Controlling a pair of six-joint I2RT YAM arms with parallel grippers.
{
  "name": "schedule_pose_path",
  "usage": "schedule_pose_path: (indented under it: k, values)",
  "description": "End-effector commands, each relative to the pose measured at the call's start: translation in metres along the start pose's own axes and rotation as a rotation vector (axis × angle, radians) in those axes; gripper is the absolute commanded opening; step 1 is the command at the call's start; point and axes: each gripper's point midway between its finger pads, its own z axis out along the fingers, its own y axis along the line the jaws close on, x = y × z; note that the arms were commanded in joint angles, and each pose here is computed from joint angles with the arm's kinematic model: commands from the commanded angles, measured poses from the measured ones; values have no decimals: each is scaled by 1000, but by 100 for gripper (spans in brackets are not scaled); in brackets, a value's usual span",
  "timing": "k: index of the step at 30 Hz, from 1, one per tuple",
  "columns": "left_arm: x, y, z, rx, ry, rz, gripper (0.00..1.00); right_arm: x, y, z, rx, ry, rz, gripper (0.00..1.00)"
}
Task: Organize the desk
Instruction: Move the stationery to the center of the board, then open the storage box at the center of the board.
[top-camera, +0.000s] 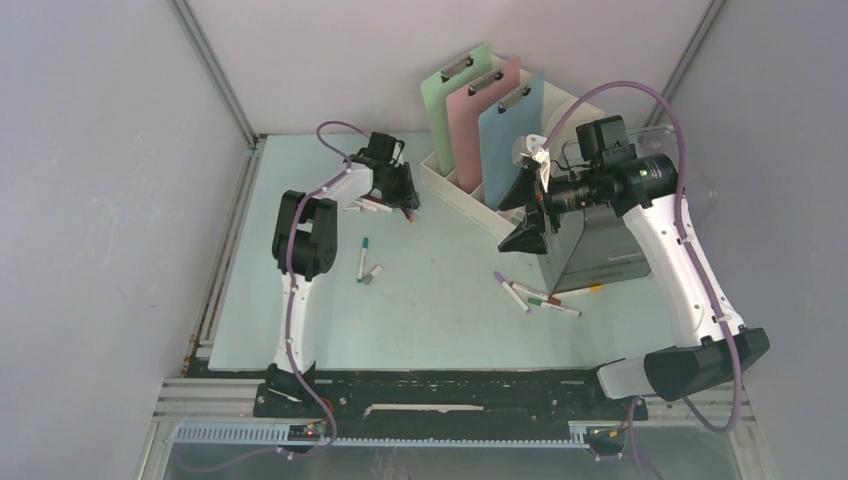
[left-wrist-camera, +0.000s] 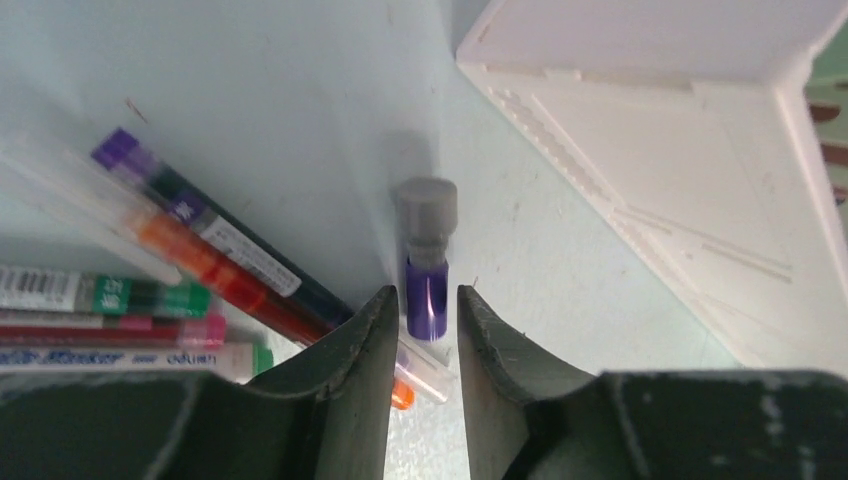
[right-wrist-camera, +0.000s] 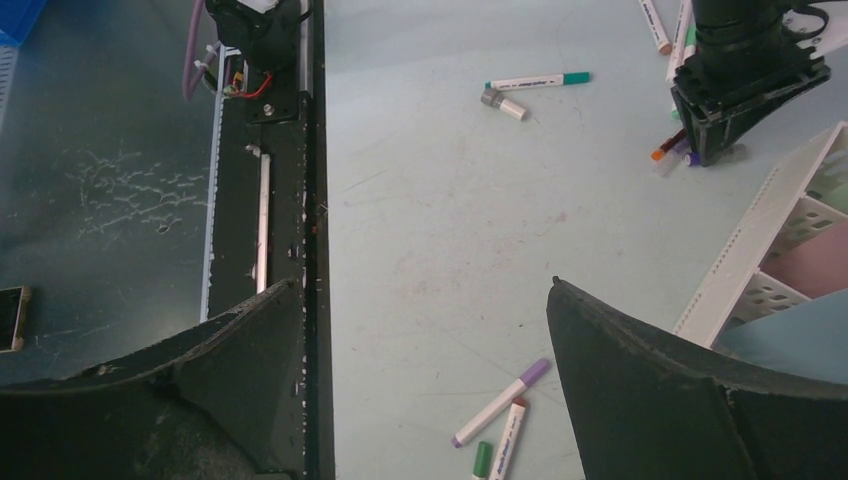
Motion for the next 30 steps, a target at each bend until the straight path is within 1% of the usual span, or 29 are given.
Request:
schedule_pose_path:
  k: [1,5,8,13,14,18,22,24,26,28,29,30]
  values:
    - [-5,-16,-31,-23,-58,78,38,-7,7,-3,5,-25,-28,100]
    - [-8,-26,-51,-13,-126,94,40,-5,6,-3,8,-20,-34,100]
    - [-10,-34,-70,14,-208,112,41,-5,9,-3,4,-21,-48,100]
    - [-8,-50,-112,90,-350,136,43,-4,12,-6,4,-18,-72,100]
    - [-9,-56,-129,109,-393,147,44,-4,12,-6,9,-15,-77,100]
    - [6,-48,-164,104,-489,172,47,-1,13,-12,61,5,-104,100]
    - [15,-36,-210,67,-636,189,49,-1,21,-25,146,8,-152,100]
    - [22,-27,-230,40,-701,188,55,-3,29,-36,177,-3,-164,100]
    - [29,-18,-246,21,-750,190,66,-7,35,-50,209,-37,-158,100]
    - [38,-13,-257,16,-778,195,82,-11,37,-67,259,-84,-137,100]
    - [42,-10,-260,15,-790,194,94,-12,39,-74,282,-104,-128,100]
    - [48,-3,-260,3,-793,175,99,-12,40,-80,304,-115,-119,100]
